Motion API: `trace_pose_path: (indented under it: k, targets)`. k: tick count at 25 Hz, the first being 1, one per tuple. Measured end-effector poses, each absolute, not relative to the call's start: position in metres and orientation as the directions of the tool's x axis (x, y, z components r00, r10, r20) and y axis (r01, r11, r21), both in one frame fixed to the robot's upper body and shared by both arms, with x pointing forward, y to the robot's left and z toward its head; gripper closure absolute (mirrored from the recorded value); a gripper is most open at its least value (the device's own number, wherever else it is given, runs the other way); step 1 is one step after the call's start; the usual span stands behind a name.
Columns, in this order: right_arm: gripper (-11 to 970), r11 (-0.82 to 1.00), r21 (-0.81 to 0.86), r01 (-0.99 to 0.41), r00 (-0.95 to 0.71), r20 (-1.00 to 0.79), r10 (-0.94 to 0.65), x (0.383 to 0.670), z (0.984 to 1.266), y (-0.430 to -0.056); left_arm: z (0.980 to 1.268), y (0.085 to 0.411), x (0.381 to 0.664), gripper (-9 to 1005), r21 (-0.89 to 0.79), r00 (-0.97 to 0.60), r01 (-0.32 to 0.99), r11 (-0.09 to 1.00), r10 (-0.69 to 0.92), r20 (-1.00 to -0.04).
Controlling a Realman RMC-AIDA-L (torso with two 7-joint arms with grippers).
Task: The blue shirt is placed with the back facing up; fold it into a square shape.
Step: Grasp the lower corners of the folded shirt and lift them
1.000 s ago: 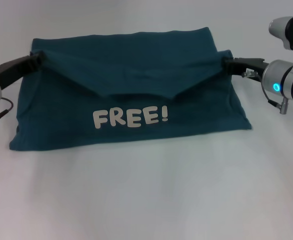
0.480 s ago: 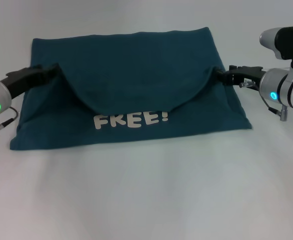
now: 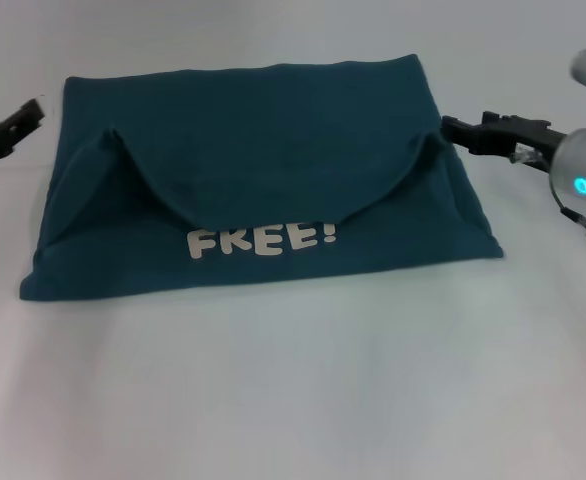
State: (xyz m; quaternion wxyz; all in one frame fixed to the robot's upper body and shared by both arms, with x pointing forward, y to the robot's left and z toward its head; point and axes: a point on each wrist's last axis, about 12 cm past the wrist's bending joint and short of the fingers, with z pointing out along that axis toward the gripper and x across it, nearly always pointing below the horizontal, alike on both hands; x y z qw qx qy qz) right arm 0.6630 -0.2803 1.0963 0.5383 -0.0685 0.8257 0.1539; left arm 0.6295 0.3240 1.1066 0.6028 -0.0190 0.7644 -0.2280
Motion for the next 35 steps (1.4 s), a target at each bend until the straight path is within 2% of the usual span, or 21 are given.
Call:
trace_pose_path:
  k: [6,11,18,24,29,35]
  targets:
    - [243,0.924,0.259,-0.281,-0.418,-0.9,0.126,0.644,1.091,-0.304,1.101,0.343,0.609,208,-0.412,-0.298,0.249,0.876,-0.336,-0.894]
    - [54,0.898,0.337,-0.282,-0.447,-0.875,0.188,0.634,1.092,-0.32,1.093,0.348,0.6,164,-0.397,-0.351,0.243,0.885,-0.301,-0.887]
    - [61,0.865,0.406,-0.295,-0.516,-0.829,0.213,0.625,1.094,-0.333,1.085,0.352,0.592,113,-0.37,-0.399,0.239,0.898,-0.257,-0.88]
    - [64,0.85,0.445,-0.281,-0.643,-0.745,0.177,0.627,1.102,-0.339,1.073,0.349,0.585,115,-0.317,-0.485,0.261,0.912,-0.16,-0.86]
    - [70,0.838,0.487,-0.246,-0.721,-0.67,0.177,0.628,1.112,-0.346,1.066,0.348,0.576,117,-0.3,-0.519,0.28,0.912,-0.12,-0.847]
    - [70,0.846,0.493,-0.202,-0.79,-0.593,0.157,0.626,1.111,-0.346,1.065,0.351,0.565,119,-0.305,-0.523,0.302,0.903,-0.11,-0.845]
